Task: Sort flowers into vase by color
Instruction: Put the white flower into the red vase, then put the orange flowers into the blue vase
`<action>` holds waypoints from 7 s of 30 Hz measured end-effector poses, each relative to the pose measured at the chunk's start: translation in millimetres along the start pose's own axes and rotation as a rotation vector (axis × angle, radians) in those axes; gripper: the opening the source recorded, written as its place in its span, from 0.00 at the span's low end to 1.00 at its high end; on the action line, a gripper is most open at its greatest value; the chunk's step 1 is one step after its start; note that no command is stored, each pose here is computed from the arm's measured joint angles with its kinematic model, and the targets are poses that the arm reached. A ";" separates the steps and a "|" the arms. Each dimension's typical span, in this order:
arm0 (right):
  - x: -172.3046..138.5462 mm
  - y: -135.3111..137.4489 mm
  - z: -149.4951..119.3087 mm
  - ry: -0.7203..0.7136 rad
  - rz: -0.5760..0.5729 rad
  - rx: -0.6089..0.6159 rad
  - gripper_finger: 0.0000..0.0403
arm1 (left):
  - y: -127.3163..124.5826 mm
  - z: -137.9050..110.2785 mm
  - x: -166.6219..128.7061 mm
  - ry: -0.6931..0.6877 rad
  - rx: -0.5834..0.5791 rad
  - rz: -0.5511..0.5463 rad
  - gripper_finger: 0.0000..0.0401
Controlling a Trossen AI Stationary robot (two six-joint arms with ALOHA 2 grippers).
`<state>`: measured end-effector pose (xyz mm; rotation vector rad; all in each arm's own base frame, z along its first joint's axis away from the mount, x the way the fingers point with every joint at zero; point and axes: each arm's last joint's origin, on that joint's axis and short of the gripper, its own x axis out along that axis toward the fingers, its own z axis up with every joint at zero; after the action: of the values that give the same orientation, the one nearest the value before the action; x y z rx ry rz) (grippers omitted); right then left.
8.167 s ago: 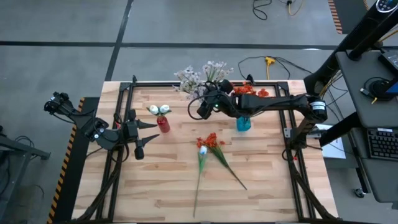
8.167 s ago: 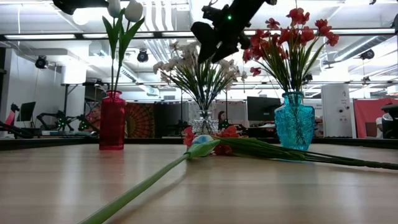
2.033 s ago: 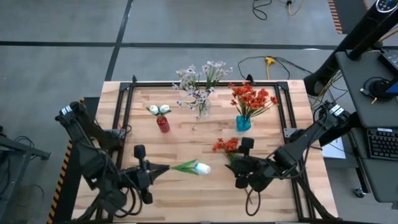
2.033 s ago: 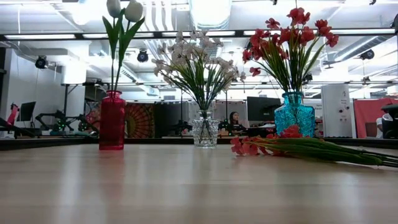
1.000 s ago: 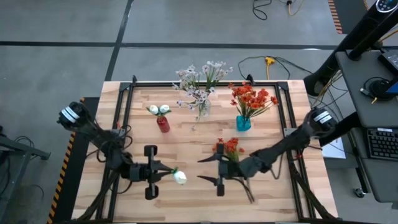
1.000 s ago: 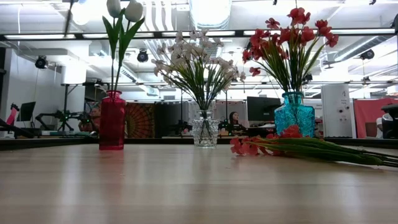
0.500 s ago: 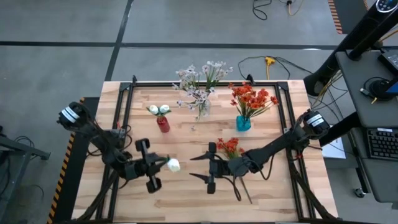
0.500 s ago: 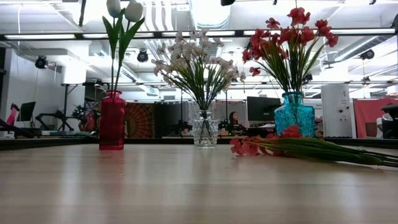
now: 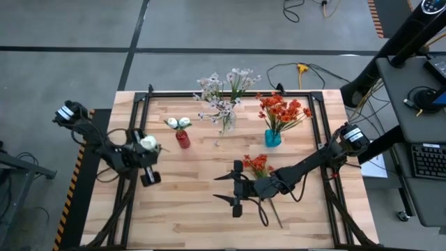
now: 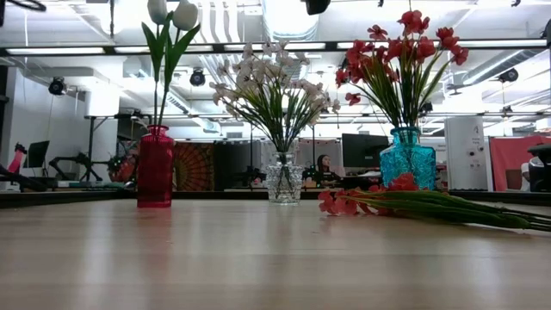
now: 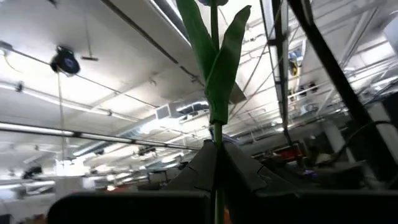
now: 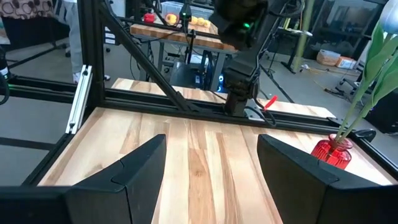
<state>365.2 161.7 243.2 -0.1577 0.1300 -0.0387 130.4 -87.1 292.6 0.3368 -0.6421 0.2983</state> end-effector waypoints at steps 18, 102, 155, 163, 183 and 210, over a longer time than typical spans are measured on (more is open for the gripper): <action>3.9 -8.3 -0.7 0.001 -0.023 -0.012 0.61 | 74.2 -18.2 6.0 -0.055 0.106 0.383 0.00; 12.9 -28.8 -2.8 0.009 -0.079 0.009 0.61 | 88.7 -104.0 -2.8 0.118 -0.113 0.404 0.00; 12.9 -28.6 -4.9 0.030 -0.077 -0.003 0.61 | 85.4 -117.8 -2.8 0.194 -0.075 0.392 0.00; 12.9 -28.6 -4.9 0.030 -0.076 -0.003 0.61 | 85.3 -117.8 -2.9 0.195 -0.075 0.391 0.05; 12.8 -28.4 -4.9 0.030 -0.076 0.004 0.61 | 86.7 -114.9 -8.7 0.186 -0.068 0.394 0.25; -57.1 -12.2 27.7 0.649 -0.065 0.370 0.61 | 73.4 -86.0 -14.7 0.162 -0.034 0.268 0.26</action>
<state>311.9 156.7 279.5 0.2278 0.7596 -0.1771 137.5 10.7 234.4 0.1913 -0.5314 0.5643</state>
